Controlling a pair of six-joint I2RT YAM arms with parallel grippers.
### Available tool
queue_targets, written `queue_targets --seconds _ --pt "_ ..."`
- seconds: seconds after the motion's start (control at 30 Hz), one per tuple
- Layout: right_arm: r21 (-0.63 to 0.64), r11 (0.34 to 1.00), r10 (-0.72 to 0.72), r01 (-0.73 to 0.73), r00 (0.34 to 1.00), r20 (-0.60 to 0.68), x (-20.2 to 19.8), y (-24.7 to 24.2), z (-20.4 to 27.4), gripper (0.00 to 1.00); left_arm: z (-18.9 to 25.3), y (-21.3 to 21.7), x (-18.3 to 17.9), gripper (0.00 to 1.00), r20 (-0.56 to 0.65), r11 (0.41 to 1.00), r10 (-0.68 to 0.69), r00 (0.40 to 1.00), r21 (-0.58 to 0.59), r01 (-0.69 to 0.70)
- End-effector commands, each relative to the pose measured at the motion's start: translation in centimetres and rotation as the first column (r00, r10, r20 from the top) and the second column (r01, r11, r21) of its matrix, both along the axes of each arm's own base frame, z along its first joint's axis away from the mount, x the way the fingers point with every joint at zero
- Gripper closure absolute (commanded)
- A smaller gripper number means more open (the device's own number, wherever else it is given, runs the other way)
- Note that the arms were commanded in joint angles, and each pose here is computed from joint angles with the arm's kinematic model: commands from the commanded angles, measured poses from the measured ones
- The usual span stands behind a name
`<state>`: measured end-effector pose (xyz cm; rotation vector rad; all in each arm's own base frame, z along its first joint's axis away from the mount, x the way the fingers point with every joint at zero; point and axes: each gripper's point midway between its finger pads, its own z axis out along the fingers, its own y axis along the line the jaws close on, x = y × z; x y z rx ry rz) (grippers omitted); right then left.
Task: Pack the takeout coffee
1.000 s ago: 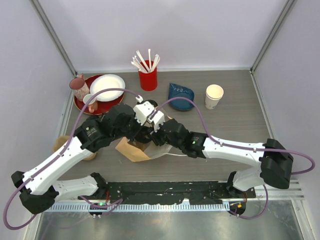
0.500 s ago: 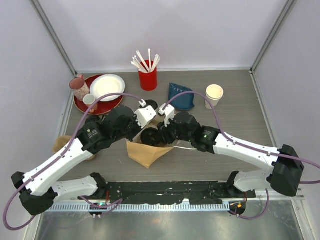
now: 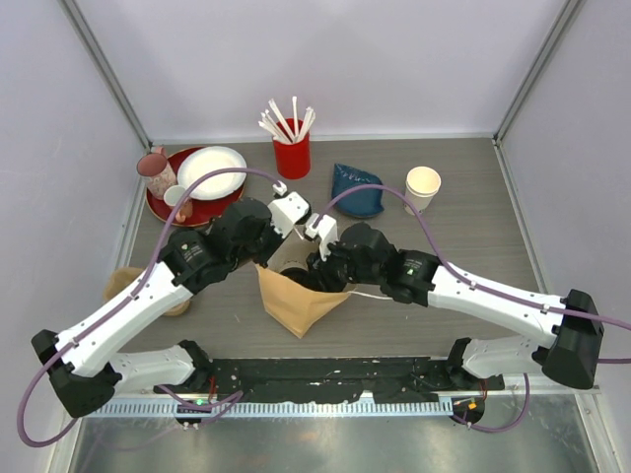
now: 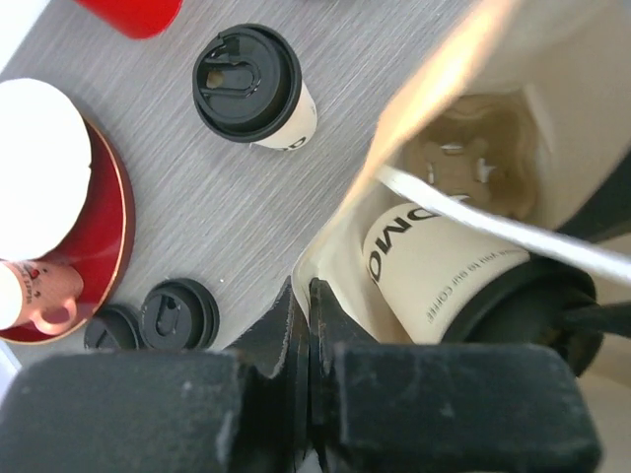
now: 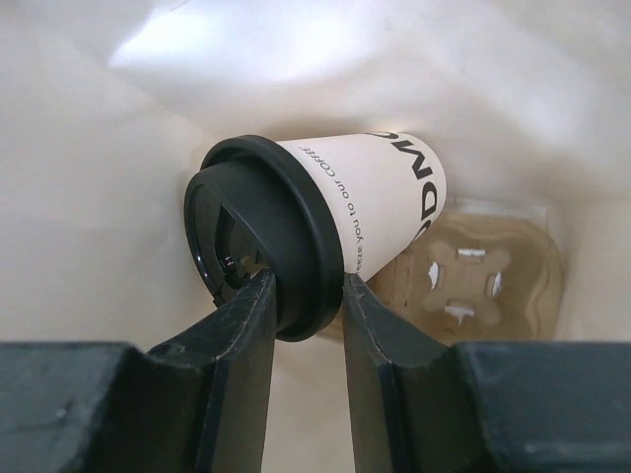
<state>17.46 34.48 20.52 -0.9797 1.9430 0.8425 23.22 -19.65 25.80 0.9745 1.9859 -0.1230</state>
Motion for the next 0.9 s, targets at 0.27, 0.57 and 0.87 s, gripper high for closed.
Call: queue_targets --seconds 0.27,0.57,0.87 --pt "0.105 0.991 -0.082 0.082 0.997 0.000 1.1 -0.6 6.8 0.99 1.6 1.5 1.7 1.00 0.054 0.999 0.045 0.998 0.007 -0.045" --pt "0.018 0.971 -0.238 0.238 0.971 0.000 4.2 -0.6 5.1 0.99 1.7 -0.6 0.1 0.99 0.028 0.999 -0.051 0.998 0.001 0.051" --pt "0.027 0.992 -0.125 0.127 0.990 -0.066 3.2 2.1 5.6 0.99 2.0 -1.2 -0.6 1.00 -0.004 0.996 -0.083 0.997 -0.026 0.082"
